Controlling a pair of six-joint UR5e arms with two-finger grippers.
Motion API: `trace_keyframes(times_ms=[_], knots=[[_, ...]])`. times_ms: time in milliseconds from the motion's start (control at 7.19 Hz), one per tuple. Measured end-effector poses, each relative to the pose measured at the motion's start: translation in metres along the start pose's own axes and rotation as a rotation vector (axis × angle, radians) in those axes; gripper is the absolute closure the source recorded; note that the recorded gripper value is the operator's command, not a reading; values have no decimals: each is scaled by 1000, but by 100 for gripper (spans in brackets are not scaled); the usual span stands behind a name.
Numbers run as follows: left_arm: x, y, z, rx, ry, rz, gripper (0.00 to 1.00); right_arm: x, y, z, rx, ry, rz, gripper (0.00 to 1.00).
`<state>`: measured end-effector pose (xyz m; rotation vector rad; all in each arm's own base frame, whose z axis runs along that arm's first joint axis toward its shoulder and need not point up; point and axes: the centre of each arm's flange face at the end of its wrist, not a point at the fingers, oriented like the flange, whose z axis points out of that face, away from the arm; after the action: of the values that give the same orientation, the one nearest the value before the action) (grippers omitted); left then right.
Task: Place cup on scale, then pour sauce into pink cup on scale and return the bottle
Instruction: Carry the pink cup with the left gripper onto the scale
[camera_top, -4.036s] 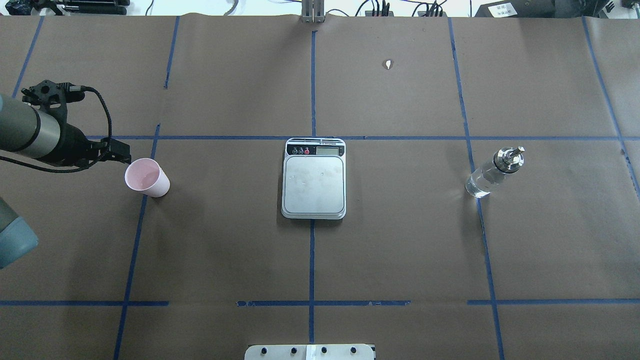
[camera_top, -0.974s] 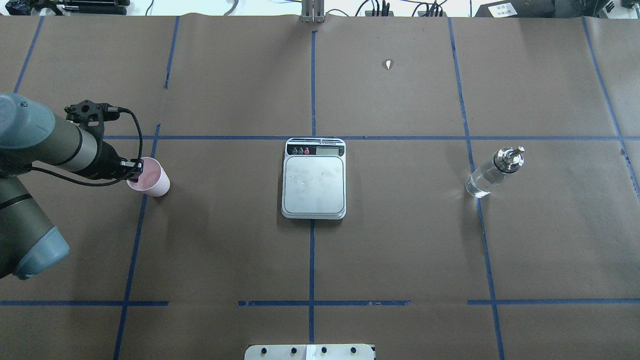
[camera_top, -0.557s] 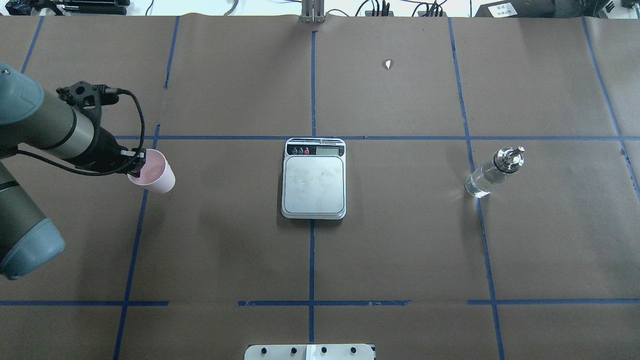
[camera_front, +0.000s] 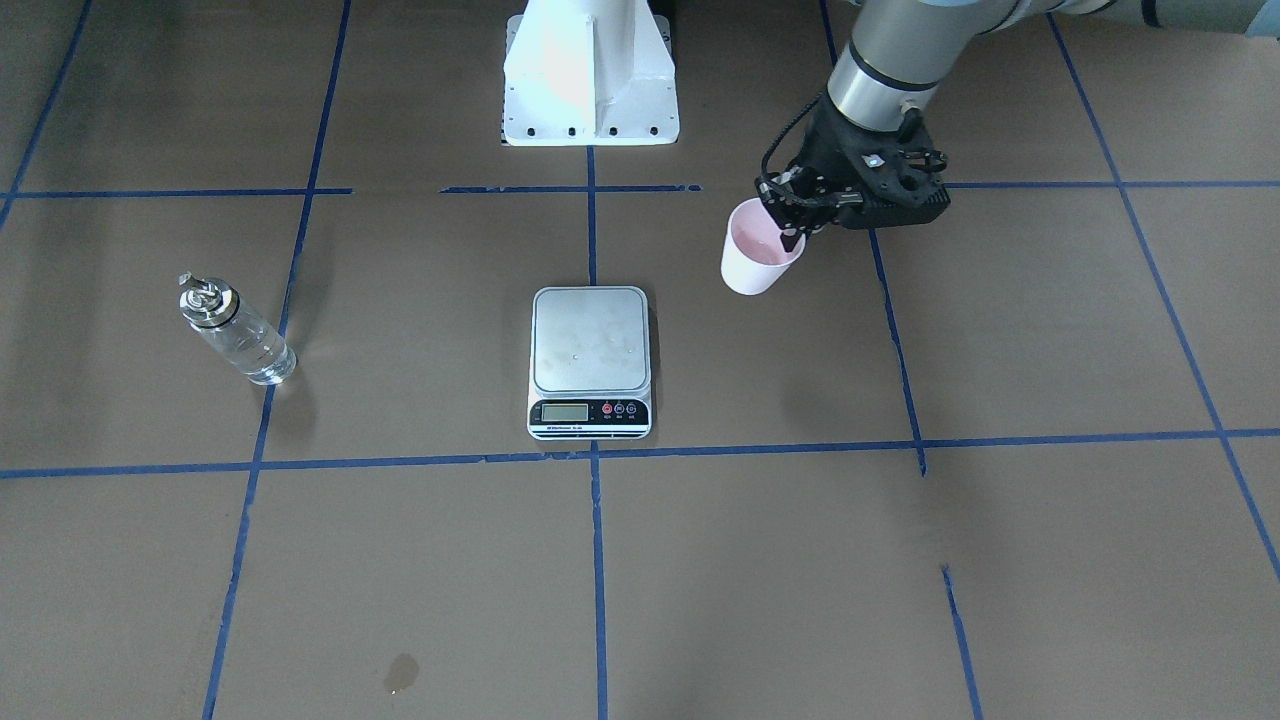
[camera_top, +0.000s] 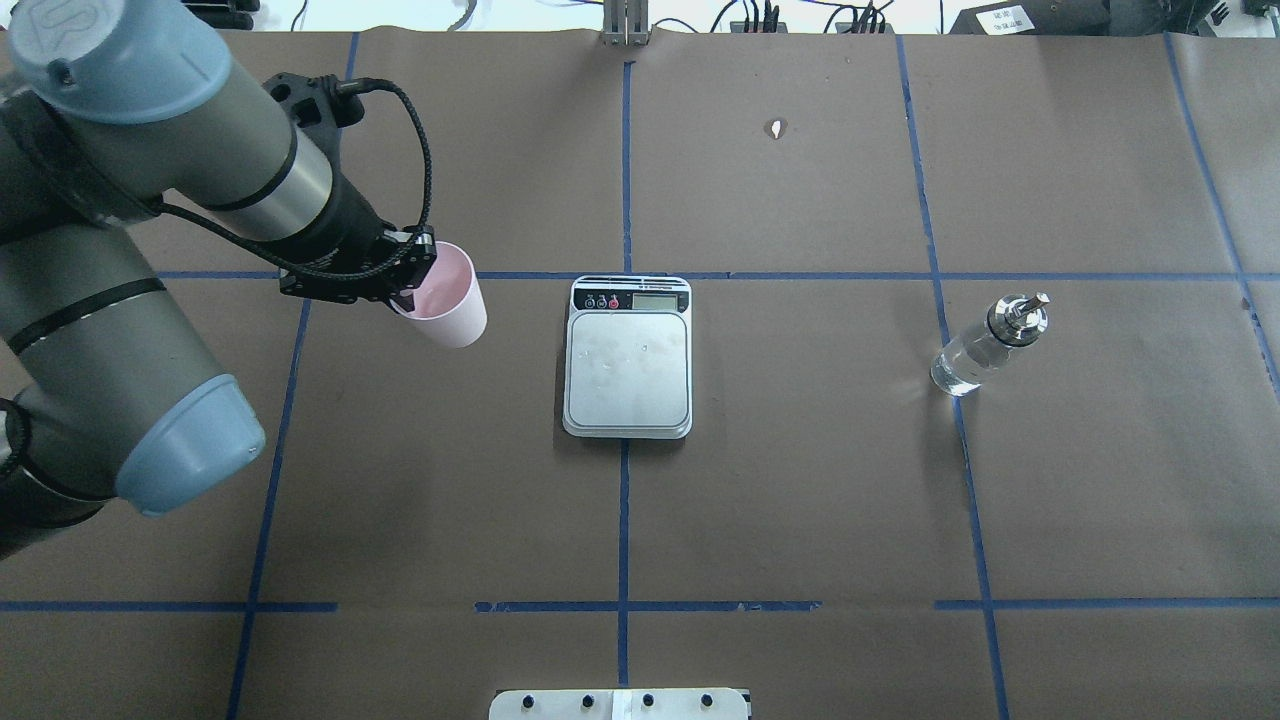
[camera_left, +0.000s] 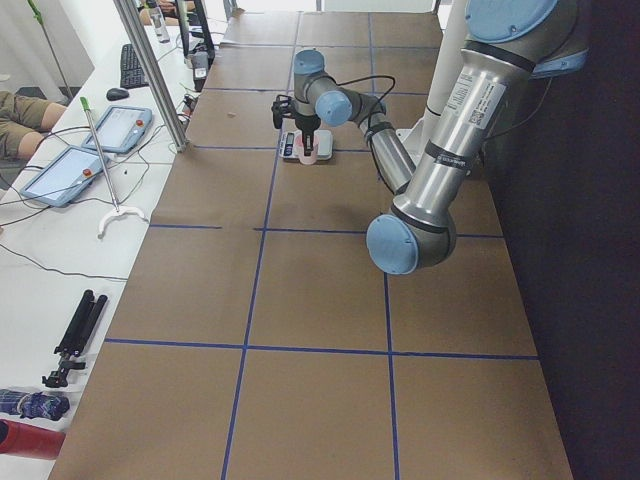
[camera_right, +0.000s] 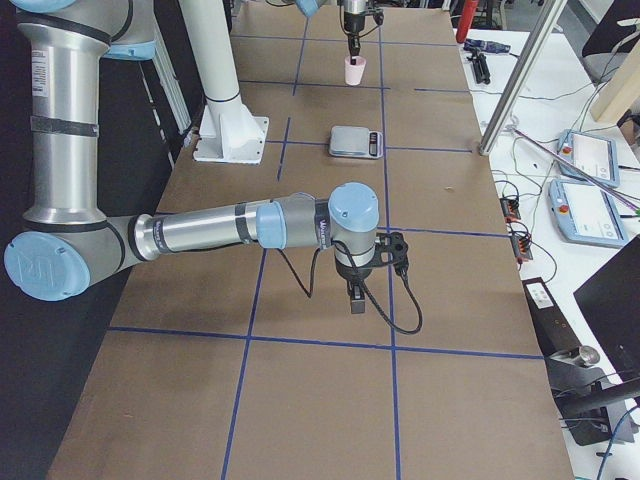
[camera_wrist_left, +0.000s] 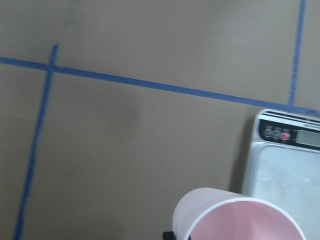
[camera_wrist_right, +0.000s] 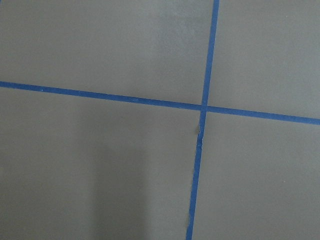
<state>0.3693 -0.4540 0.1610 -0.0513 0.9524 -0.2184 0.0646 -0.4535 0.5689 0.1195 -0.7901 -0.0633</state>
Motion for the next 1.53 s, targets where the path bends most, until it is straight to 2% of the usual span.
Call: trace_keyframes(times_ms=[278, 557, 974, 1253, 1531], knots=[[70, 24, 29, -34, 37, -83, 100, 1, 1, 2, -3, -3, 3, 0], [110, 28, 64, -7, 39, -128, 100, -4, -5, -1, 4, -7, -7, 0], [136, 27, 117, 56, -20, -132, 100, -11, -13, -5, 9, -9, -22, 0], [140, 27, 138, 57, -41, -130, 100, -12, -14, -5, 8, -6, -24, 0], [136, 27, 145, 57, -48, -126, 100, -13, -16, -5, 9, -5, -27, 0]])
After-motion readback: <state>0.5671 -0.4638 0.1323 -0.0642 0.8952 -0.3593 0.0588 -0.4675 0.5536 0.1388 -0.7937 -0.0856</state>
